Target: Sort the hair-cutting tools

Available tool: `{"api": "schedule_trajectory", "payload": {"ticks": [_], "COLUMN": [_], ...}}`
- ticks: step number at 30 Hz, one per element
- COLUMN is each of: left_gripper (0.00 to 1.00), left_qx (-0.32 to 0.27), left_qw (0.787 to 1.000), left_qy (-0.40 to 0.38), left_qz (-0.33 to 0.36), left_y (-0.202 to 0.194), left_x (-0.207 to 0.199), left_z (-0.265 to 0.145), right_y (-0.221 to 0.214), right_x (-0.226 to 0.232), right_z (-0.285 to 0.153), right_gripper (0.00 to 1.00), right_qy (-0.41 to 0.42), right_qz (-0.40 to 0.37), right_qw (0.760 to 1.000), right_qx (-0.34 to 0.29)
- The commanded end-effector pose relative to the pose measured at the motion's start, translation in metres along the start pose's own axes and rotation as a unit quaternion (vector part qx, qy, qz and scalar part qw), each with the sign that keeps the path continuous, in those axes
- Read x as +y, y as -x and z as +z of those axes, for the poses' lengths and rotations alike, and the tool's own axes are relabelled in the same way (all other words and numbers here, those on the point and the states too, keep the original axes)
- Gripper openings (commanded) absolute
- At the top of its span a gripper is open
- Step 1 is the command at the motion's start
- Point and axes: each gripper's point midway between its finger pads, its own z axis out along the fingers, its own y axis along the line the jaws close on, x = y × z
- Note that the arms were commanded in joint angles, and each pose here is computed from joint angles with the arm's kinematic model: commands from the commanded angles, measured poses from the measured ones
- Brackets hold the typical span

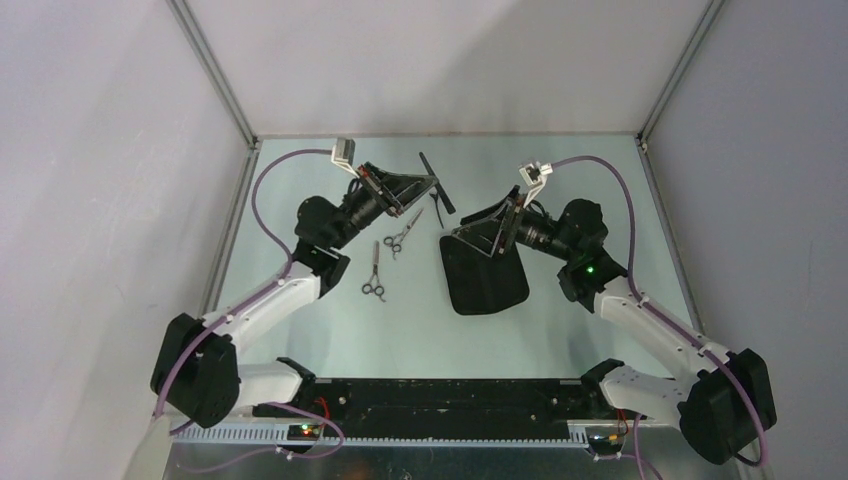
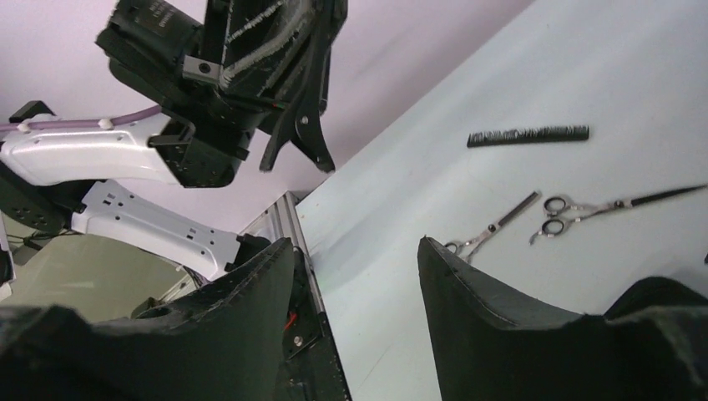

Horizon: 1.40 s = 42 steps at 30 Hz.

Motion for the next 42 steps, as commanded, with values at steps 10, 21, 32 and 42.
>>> {"api": "schedule_trajectory", "payload": {"ticks": [10,21,32,42], "left_gripper": [0.0,0.0,0.0,0.39], "left_qx": [0.035,0.063,0.078,0.104], "left_qw": [0.994,0.988,0.988,0.992], "left_qy": [-0.1,-0.138,-0.136,-0.06], "left_qz": [0.004,-0.008,-0.011,0.041], "left_y": [-0.014,-0.026,-0.035,-0.041], "left_x": [-0.044,-0.053,-0.043,-0.004], "left_z": [0.008,0.01,0.01,0.011], "right_y": [0.041,0.043,0.044,0.023], "right_x": [0.034,0.039,0.05,0.023], "right_z": [-0.005,-0.002,-0.004,-0.008], "right_gripper": [0.56,0.43,0.32,0.0], "right_qy": [0.078,0.095,0.116,0.054], "right_qz": [-0.119,-0.124,-0.129,-0.137], "right_qw": [0.988,0.986,0.983,0.989], "right_qx": [-0.062,-0.056,-0.051,-0.003]}}
